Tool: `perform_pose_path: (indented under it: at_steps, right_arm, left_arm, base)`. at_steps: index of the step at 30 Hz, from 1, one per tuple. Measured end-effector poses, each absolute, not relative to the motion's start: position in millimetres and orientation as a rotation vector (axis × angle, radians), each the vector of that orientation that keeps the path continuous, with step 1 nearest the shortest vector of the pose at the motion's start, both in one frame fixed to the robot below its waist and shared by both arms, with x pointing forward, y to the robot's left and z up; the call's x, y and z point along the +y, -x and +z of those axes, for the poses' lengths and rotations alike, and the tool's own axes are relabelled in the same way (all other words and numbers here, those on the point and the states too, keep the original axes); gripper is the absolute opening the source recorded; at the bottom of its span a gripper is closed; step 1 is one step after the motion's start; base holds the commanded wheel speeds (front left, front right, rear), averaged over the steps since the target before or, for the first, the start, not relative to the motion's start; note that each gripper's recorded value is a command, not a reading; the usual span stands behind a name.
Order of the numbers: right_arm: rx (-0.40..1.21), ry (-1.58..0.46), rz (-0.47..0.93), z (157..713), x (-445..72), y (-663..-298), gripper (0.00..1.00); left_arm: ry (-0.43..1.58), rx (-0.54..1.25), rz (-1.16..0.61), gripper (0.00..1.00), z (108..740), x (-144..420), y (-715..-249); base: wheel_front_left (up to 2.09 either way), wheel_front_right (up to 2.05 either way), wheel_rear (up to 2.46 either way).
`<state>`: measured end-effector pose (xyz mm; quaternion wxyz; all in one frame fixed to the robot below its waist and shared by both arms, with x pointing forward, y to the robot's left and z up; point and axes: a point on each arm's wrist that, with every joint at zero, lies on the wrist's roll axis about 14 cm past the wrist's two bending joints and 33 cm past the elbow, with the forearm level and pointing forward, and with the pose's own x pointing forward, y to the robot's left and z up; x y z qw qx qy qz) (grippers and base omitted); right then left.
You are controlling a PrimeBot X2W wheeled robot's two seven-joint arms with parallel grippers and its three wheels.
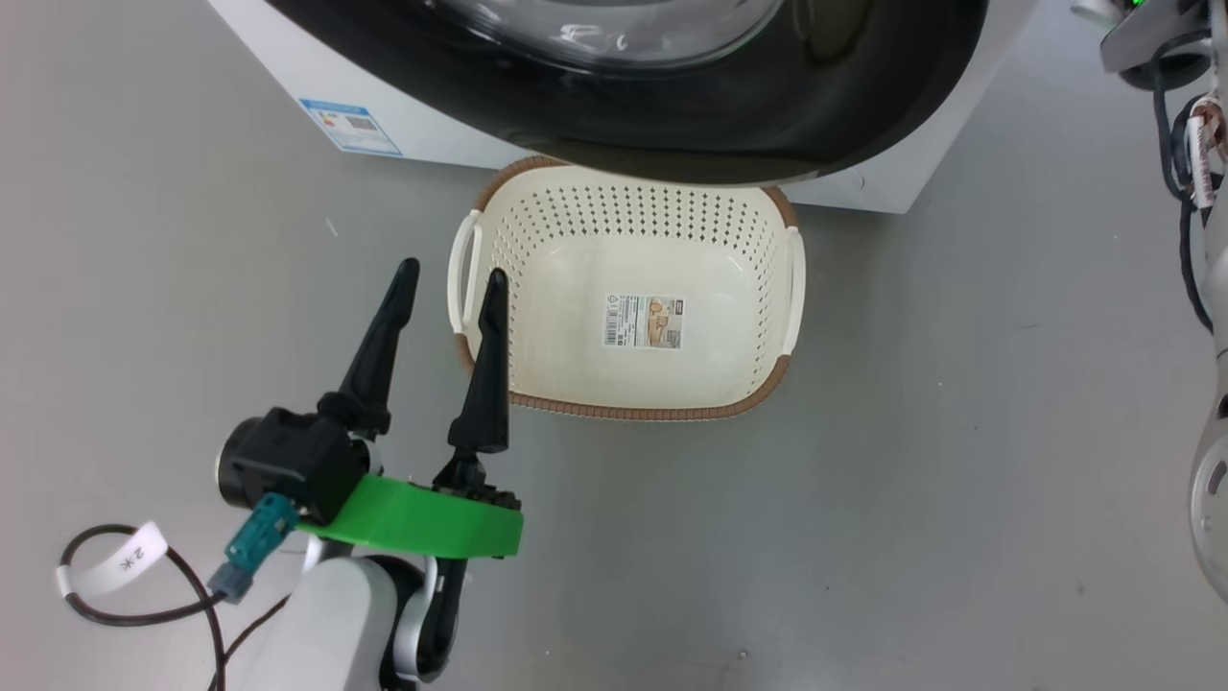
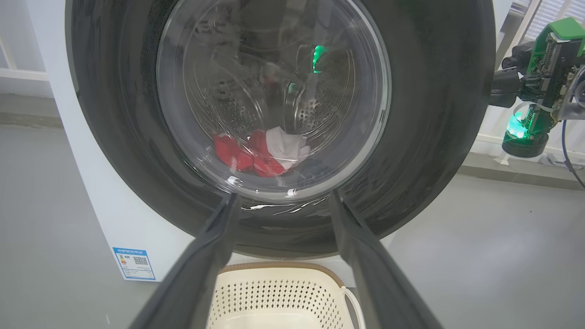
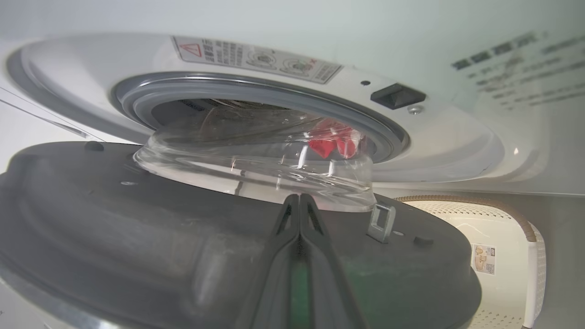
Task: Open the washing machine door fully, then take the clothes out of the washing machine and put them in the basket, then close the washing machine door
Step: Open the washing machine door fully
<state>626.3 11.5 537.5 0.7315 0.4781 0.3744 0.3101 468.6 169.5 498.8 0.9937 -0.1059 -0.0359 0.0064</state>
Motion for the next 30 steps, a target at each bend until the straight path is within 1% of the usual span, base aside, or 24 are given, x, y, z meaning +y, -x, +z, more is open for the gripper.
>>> perform_pose_path:
  at_steps: [14, 22, 30]
  right_arm:
    - [0.855, -1.074, 0.724, 536, 19, -595, 0.00]
    - [0.871, -1.083, 0.774, 541, 30, -574, 0.00]
    - [0.876, -1.067, 0.815, 548, 40, -551, 0.00]
  left_arm:
    - [0.216, -0.116, -0.001, 1.00, 518, 166, -465]
    - [0.211, -0.146, 0.000, 1.00, 531, 168, -460]
    - [0.203, -0.160, 0.023, 1.00, 539, 175, -445]
  base:
    - [0.00, 0.00, 0.00]
    - [0.00, 0.00, 0.00]
    - [0.00, 0.00, 0.00]
